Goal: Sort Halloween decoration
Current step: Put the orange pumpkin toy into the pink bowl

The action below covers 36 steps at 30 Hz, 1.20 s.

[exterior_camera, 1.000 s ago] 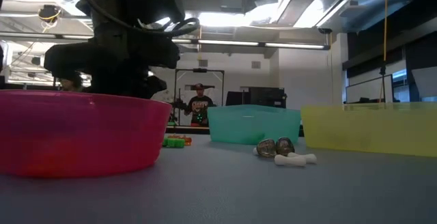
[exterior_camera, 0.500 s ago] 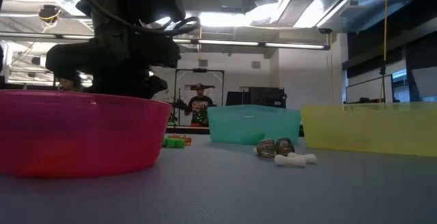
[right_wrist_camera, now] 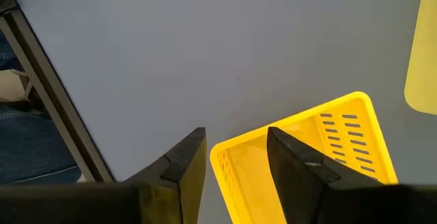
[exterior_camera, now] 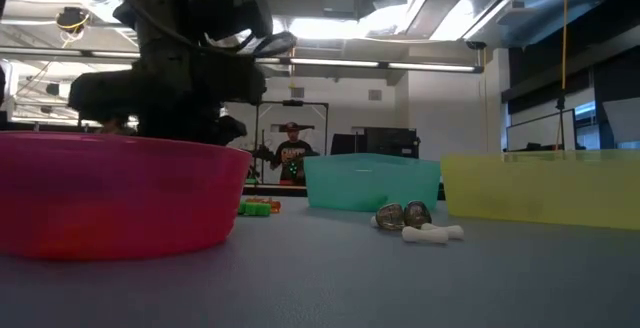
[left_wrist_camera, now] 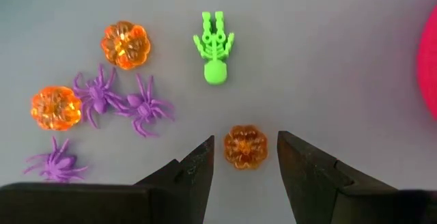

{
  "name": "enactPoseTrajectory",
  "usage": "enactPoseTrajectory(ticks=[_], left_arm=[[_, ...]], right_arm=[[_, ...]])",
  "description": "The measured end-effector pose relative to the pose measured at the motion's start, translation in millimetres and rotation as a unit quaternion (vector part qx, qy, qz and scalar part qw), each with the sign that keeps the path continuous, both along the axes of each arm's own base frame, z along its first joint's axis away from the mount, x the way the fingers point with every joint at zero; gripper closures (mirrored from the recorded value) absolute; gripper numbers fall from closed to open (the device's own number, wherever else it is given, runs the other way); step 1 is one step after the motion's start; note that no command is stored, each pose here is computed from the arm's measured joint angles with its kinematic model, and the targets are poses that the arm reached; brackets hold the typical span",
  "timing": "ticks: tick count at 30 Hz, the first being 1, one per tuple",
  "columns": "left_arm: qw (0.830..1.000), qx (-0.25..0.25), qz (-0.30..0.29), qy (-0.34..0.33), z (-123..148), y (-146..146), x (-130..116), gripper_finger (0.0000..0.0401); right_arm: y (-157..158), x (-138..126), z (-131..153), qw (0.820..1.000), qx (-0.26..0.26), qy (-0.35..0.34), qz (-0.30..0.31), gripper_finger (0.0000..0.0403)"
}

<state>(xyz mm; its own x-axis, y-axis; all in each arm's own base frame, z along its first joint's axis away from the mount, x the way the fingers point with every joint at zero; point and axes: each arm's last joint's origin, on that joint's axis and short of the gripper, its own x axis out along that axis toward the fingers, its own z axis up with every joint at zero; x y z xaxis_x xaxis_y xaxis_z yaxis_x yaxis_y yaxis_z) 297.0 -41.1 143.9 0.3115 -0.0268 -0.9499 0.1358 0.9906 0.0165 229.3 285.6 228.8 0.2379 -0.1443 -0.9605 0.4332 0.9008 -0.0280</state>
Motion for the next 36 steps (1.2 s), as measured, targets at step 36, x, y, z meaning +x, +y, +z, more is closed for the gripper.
enactPoseTrajectory(ticks=[36], left_arm=[[1.0,0.005,0.001,0.011,-5.7,0.1,0.5,0.0306]], right_arm=[[3.8,2.9,0.1,1.0,0.02,-0.014,0.0,0.0249]])
